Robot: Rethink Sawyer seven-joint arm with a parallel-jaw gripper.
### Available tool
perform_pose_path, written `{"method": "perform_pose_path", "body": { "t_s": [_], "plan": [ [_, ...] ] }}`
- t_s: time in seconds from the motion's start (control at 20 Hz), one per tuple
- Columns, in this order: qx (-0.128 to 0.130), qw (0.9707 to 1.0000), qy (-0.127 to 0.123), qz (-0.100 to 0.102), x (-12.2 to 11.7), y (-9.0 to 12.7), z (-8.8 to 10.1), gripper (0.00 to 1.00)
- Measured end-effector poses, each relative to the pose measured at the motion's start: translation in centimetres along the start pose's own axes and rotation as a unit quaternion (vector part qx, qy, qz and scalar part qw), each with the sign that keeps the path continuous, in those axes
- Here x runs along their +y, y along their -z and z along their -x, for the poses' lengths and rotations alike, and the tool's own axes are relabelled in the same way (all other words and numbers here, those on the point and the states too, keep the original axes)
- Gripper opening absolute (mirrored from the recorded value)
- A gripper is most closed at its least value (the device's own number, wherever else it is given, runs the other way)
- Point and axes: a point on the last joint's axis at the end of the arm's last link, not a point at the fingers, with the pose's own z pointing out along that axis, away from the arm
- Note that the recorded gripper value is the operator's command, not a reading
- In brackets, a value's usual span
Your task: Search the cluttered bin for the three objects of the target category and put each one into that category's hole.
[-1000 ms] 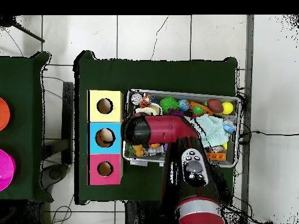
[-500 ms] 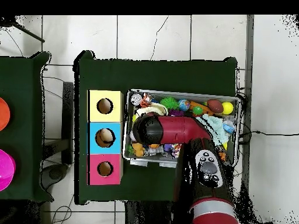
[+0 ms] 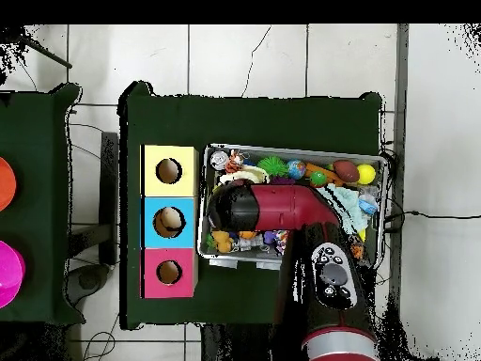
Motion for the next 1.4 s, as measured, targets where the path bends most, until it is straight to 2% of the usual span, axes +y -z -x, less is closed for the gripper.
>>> {"method": "perform_pose_path", "body": {
  "t_s": [0.25,0.3,1.4],
  "plan": [
    [0.019,0.9998,0.005,-0.004,0.6,0.7,0.2,0.00],
    [0.023,0.9997,0.006,-0.004,0.6,0.8,0.2,1.00],
    [0.017,0.9998,0.005,-0.004,0.6,1.3,1.4,1.00]
  ]
}}
